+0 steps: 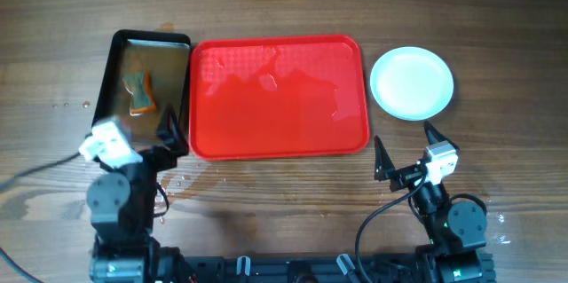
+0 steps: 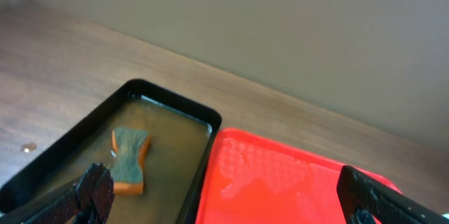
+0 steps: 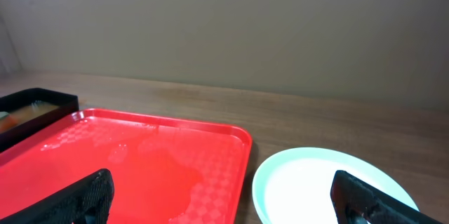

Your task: Clean dirty plates on tray and stack at the side

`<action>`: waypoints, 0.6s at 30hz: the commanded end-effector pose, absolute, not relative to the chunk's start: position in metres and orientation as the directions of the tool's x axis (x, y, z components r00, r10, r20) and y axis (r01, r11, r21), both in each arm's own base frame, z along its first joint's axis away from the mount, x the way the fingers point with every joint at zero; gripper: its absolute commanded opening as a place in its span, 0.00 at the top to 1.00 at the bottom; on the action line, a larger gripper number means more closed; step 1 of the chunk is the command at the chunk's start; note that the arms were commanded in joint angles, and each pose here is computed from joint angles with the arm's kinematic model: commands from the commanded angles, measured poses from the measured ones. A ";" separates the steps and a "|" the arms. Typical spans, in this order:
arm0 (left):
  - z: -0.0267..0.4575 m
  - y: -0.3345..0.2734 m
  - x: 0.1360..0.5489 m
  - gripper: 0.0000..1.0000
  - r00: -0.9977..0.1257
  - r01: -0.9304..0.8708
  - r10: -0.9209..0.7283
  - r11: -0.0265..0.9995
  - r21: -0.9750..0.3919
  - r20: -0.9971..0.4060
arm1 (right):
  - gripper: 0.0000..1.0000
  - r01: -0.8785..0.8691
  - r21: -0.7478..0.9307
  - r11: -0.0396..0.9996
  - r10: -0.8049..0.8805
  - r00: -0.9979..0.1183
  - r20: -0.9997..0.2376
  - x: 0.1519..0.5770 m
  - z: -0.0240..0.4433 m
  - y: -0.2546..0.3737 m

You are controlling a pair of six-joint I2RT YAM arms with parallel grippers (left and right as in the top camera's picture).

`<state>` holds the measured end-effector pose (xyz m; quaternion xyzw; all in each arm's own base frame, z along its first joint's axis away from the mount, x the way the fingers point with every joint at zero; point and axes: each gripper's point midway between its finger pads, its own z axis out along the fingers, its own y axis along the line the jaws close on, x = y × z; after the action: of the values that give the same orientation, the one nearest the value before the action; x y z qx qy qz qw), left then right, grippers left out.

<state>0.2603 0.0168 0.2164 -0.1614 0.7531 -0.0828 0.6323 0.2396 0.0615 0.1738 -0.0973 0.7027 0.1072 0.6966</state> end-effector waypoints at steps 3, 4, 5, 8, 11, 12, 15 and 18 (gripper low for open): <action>0.178 0.015 0.249 0.00 -0.096 -0.094 -0.338 0.940 -0.329 -0.936 | 0.00 -0.294 0.029 0.955 0.026 -0.014 -1.000 0.239 0.174 0.063; 0.176 0.015 0.248 0.00 -0.091 -0.091 -0.337 0.940 -0.329 -0.937 | 0.00 -0.294 0.029 0.955 0.026 -0.014 -1.000 0.239 0.174 0.063; 0.173 0.015 0.247 0.00 -0.083 -0.088 -0.336 0.940 -0.329 -0.938 | 0.00 -0.294 0.029 0.955 0.026 -0.014 -1.000 0.239 0.174 0.063; 0.164 0.015 0.245 0.00 -0.069 -0.083 -0.318 0.946 -0.312 -0.946 | 0.00 -0.294 0.029 0.955 0.026 -0.014 -1.000 0.239 0.174 0.063; 0.157 0.015 0.245 0.00 -0.059 -0.079 -0.307 0.950 -0.302 -0.950 | 0.00 -0.294 0.029 0.955 0.026 -0.014 -1.000 0.239 0.174 0.063; 0.157 0.015 0.245 0.00 -0.056 -0.074 -0.307 0.950 -0.303 -0.950 | 0.00 -0.294 0.029 0.955 0.026 -0.014 -1.000 0.239 0.174 0.063; 0.157 0.014 0.245 0.00 -0.055 -0.074 -0.307 0.950 -0.302 -0.950 | 0.00 -0.294 0.029 0.955 0.026 -0.014 -1.000 0.239 0.174 0.063; 0.157 0.014 0.245 0.00 -0.055 -0.072 -0.307 0.950 -0.303 -0.950 | 0.00 -0.294 0.029 0.955 0.026 -0.014 -1.000 0.239 0.174 0.063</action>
<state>0.2455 0.0150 0.1576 -0.1436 0.7225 -0.0916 0.6701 0.2396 0.0615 0.1737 -0.0973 0.7029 0.1072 0.6964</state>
